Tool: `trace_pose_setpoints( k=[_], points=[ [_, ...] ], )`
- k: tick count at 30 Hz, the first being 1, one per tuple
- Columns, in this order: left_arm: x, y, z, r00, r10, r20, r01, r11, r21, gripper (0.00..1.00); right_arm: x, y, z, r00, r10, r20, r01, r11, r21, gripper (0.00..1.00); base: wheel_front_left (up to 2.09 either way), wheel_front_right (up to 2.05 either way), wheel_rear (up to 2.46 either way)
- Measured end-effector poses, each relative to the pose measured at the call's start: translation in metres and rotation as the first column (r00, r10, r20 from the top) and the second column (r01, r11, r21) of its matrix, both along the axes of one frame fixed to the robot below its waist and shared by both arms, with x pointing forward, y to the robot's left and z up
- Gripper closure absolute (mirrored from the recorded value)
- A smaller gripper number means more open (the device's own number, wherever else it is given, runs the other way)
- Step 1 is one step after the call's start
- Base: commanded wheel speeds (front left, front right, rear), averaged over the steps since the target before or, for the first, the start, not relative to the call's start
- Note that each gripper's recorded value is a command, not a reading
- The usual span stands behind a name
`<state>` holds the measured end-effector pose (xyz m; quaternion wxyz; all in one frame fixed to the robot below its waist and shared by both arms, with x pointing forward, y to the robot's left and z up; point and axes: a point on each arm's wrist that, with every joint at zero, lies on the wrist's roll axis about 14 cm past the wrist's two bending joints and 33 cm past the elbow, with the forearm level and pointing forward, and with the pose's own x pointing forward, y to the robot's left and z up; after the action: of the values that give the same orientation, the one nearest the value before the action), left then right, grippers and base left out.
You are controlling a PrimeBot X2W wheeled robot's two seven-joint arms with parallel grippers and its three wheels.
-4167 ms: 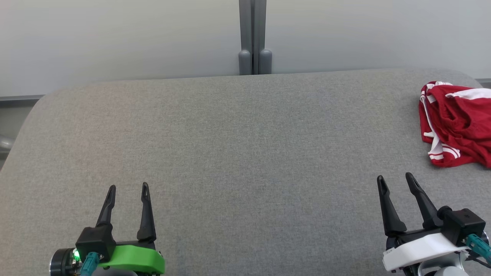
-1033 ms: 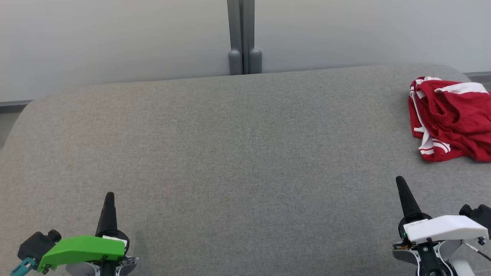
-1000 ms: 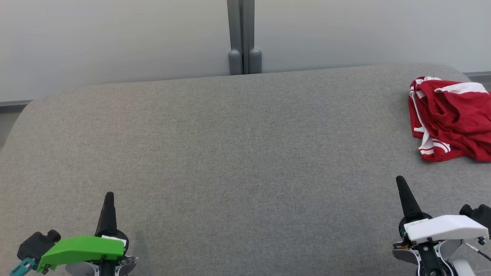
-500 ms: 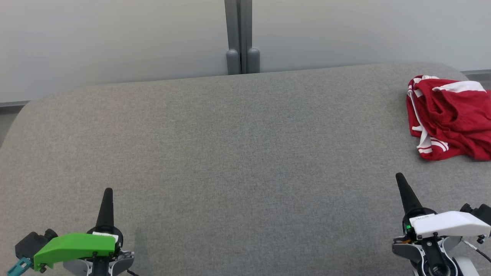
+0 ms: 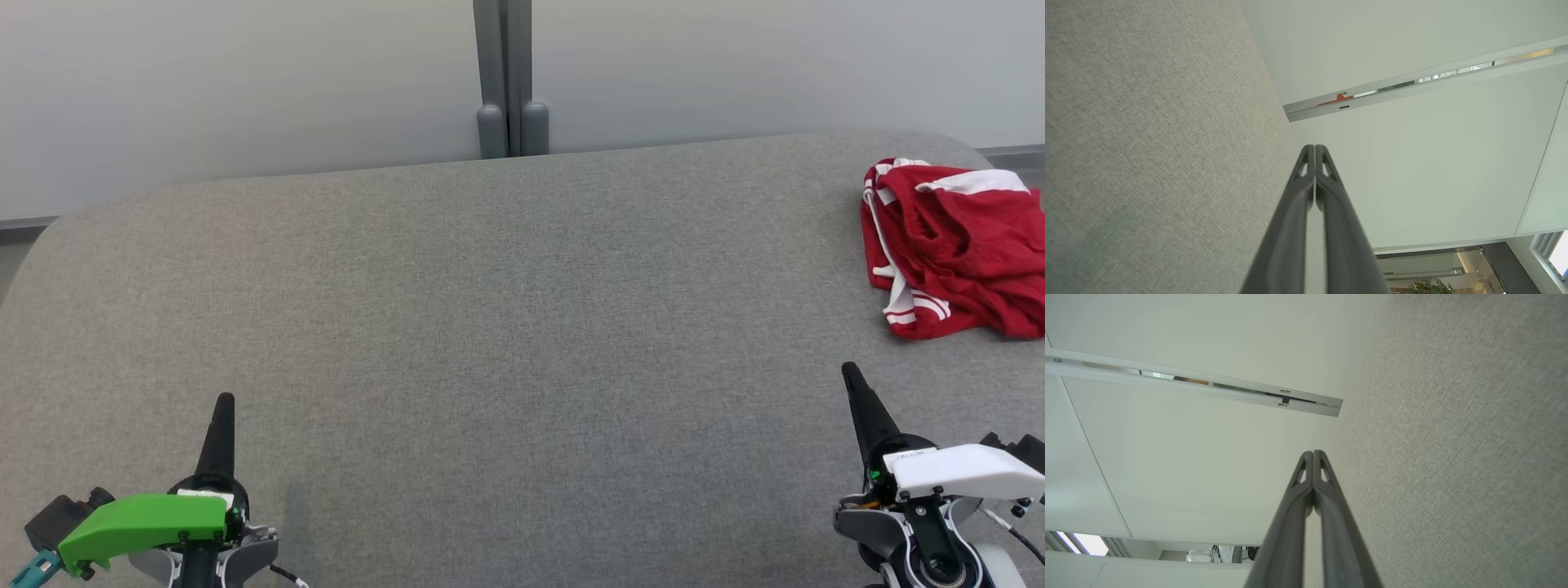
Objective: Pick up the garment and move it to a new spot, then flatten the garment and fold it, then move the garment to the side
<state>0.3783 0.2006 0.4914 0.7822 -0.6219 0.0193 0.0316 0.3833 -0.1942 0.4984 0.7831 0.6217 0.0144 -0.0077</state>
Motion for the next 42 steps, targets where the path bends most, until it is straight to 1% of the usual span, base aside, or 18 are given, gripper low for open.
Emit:
trace_pose_setpoints(
  k=[13, 32, 42],
  points=[
    [0.003, -0.001, 0.004, 1.0, -0.006, 0.021, 0.008, 0.995, -0.1, 1.0, 0.003, -0.002, 0.004, 1.0, -0.005, 0.011, 0.004, 0.995, 0.096, 1.0, 0.0, 0.0, 0.0],
    [0.009, -0.001, 0.012, 0.998, -0.009, 0.06, 0.023, 0.973, -0.228, 1.0, 0.004, -0.006, 0.006, 1.0, -0.011, 0.022, 0.006, 0.974, 0.225, 1.0, 0.0, 0.0, 0.0],
    [0.009, -0.001, 0.012, 0.998, -0.009, 0.061, 0.023, 0.973, -0.23, 1.0, 0.005, -0.006, 0.007, 1.0, -0.013, 0.024, 0.007, 0.973, 0.23, 1.0, 0.0, 0.0, 0.0]
  ],
)
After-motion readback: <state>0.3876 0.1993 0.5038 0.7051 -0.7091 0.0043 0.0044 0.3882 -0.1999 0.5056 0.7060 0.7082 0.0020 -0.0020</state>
